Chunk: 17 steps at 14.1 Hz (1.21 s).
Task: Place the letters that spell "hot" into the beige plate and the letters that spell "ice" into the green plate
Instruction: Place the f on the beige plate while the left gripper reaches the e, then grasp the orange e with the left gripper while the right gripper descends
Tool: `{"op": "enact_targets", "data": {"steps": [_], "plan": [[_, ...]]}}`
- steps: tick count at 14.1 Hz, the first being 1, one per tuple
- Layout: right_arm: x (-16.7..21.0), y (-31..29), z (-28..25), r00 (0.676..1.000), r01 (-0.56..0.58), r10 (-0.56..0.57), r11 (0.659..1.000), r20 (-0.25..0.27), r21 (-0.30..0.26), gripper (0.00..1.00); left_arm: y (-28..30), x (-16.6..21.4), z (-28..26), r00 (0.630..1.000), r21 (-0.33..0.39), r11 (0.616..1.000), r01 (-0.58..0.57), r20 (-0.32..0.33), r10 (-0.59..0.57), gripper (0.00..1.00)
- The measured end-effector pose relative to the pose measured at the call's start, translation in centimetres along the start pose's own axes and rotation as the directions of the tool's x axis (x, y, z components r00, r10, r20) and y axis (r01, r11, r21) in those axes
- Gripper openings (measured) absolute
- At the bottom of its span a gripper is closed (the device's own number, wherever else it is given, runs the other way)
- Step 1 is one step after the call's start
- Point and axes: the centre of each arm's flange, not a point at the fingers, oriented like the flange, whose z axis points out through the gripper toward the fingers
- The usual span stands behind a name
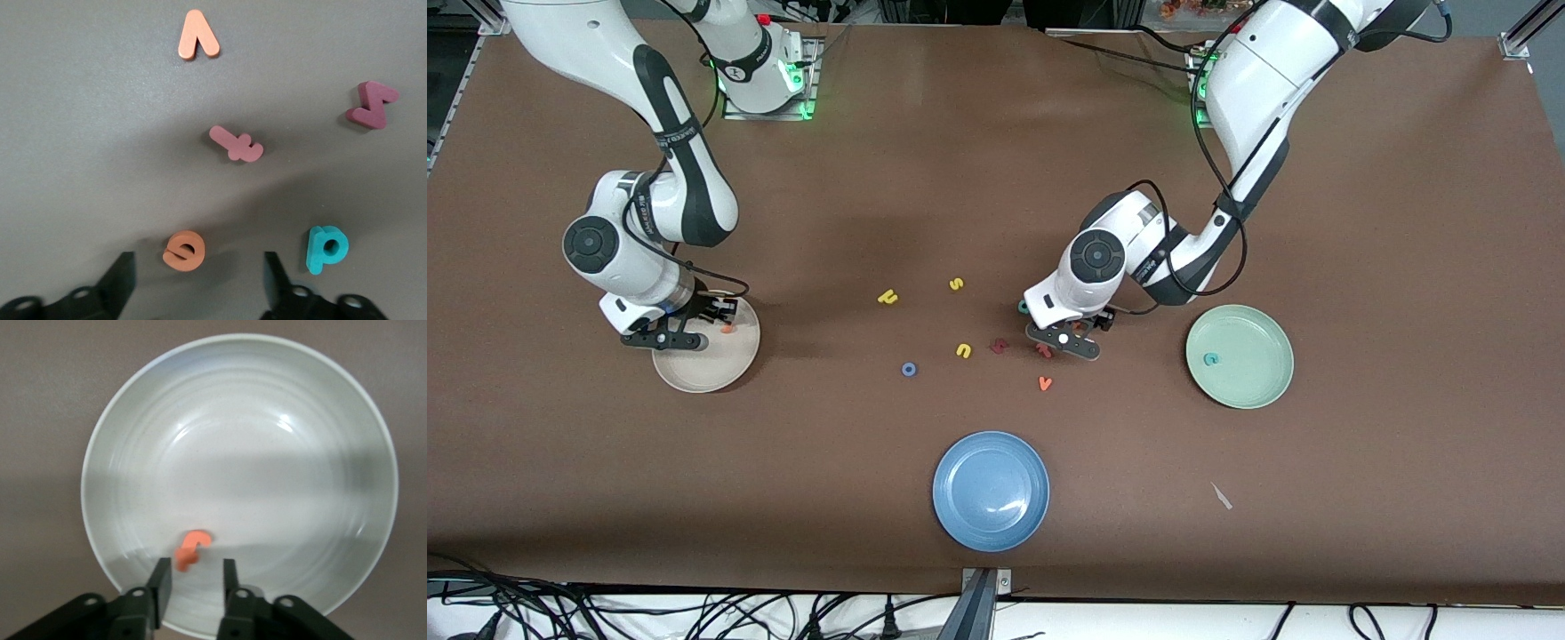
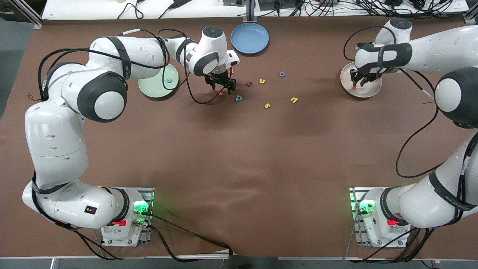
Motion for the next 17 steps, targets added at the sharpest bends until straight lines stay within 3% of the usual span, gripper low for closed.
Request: {"op": "enact_targets", "data": {"steps": [1,4,6,7,10,13,17], "plan": [[-0.1,-0.4,-0.1,0.998,-0.06,0.06,0.998,0.008,0.017,0.53,-0.2,-0.1,0.3,1.0,-0.002,1.0,0.002,-0.002,-0.002,0.65],[-0.9,-4.6,-0.8,0.969,-0.247,0.246,0.968,0.032,0.049,0.85,-0.7,-0.3,0.8,1.0,-0.003,1.0,0.007,-0.004,-0.007,0.59],[-1.8,-9.3,-1.4,0.928,-0.373,0.37,0.925,0.05,0.068,1.0,-0.7,-0.3,0.9,1.0,-0.004,1.0,0.008,-0.007,-0.008,0.56],[-2.4,-11.5,-1.6,0.905,-0.425,0.422,0.902,0.059,0.075,1.0,-0.7,-0.3,0.9,1.0,-0.004,1.0,0.008,-0.008,-0.008,0.55],[-3.8,-15.8,-2.0,0.826,-0.563,0.557,0.822,0.08,0.086,1.0,-0.7,-0.4,1.0,1.0,-0.003,1.0,0.008,-0.005,-0.008,0.26],[-5.3,-19.7,-1.7,0.742,-0.67,0.667,0.733,0.075,0.114,1.0,-0.7,-0.4,1.0,1.0,-0.003,1.0,0.008,-0.005,-0.008,0.26],[-7.8,-24.1,1.3,0.685,-0.727,0.724,0.677,0.075,0.112,1.0,-1.3,-0.2,0.4,1.0,-0.002,1.0,0.016,-0.011,-0.016,0.26]]}}
